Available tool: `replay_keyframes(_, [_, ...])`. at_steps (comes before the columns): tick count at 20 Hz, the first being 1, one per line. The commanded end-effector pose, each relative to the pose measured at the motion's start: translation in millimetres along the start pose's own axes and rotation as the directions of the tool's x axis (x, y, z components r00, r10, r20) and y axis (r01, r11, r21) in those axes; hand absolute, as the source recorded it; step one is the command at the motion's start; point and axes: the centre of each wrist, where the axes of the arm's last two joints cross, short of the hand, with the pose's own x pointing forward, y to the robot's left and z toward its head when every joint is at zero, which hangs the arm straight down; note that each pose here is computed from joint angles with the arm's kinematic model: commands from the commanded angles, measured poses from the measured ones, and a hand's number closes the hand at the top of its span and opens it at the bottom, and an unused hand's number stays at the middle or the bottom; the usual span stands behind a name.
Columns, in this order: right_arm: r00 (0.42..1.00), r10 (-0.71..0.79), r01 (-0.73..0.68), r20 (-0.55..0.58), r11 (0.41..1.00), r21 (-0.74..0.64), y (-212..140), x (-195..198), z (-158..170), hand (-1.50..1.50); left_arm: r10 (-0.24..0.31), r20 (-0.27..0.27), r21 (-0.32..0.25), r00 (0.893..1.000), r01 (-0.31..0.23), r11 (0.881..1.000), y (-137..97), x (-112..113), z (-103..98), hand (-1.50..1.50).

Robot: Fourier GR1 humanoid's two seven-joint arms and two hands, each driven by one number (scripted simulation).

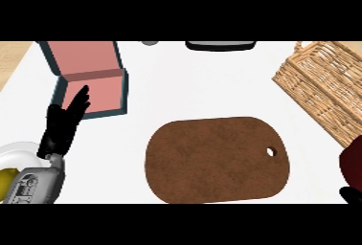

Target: Pick the tomato from the cutting board and place it in the basket

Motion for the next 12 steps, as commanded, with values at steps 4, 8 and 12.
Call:
replay_keyframes(4, [0.993,0.061,-0.072,-0.103,0.992,-0.101,-68,43,-24,1.50,0.007,0.009,-0.013,1.000,-0.007,1.000,-10,5,4,0.00])
replay_keyframes(8, [0.925,0.329,-0.349,-0.190,0.933,-0.083,-95,41,-28,1.50,0.000,0.011,-0.002,1.000,0.000,1.000,0,14,0,0.00])
replay_keyframes(12, [0.824,0.474,-0.500,-0.310,0.866,-0.005,-110,17,-52,1.50,0.005,0.021,-0.021,1.000,-0.004,1.000,-6,8,-5,0.00])
